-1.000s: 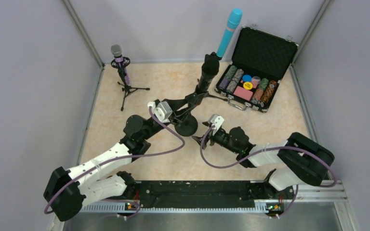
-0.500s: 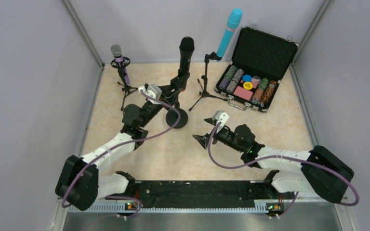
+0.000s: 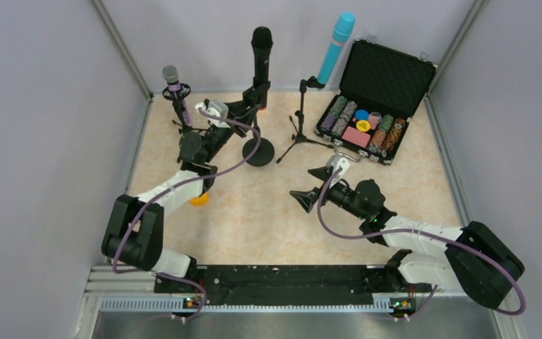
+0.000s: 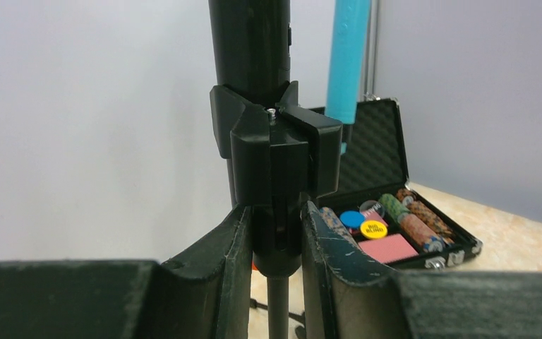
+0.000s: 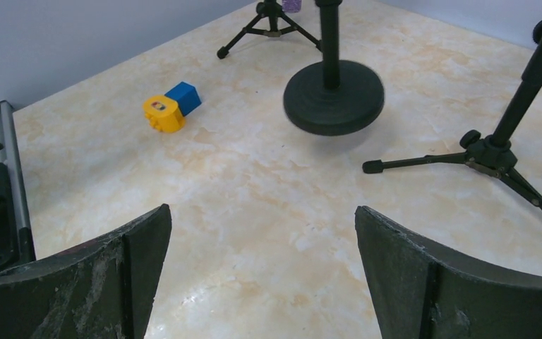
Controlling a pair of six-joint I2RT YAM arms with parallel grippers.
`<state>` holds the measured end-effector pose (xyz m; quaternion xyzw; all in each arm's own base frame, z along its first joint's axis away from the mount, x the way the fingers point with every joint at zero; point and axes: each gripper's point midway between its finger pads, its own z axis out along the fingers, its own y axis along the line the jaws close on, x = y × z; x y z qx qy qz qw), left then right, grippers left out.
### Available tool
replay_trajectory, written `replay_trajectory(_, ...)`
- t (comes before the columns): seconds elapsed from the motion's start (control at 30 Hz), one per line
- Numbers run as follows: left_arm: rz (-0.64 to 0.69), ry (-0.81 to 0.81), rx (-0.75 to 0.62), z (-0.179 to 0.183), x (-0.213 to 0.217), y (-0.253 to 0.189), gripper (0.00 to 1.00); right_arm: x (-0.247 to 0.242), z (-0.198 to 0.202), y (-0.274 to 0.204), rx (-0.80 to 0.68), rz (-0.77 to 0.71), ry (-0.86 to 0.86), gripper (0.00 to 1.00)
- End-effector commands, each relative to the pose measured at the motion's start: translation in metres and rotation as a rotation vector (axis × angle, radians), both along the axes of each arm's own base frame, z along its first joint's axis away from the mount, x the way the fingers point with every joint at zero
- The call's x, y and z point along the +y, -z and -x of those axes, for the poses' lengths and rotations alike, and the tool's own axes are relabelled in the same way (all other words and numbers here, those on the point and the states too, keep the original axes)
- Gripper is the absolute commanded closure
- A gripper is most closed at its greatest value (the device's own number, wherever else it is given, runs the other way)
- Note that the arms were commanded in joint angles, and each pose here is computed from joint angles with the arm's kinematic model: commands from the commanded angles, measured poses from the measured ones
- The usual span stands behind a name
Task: Attach the microphones to the stand
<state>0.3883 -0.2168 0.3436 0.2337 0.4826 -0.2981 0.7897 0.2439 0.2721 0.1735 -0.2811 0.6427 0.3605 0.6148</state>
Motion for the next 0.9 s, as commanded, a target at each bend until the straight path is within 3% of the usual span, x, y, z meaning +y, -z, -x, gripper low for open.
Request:
replay_trajectory(0.0, 0.110, 0.021, -0.300, 0.015, 0.013, -0.089, 1.00, 0.008, 0.004, -0.010, 0.013, -0.065, -0.055, 0.01)
replay_trajectory(0.4, 0.074, -0.012, -0.255, -0.031, 0.009, -0.066, 1.00, 0.011, 0.000, -0.006, 0.021, -0.064, -0.057, 0.01)
replay_trajectory(0.87, 0.085, -0.078, -0.204, -0.053, 0.016, -0.027, 1.00, 0.008, 0.002, 0.002, 0.024, -0.039, -0.057, 0.01)
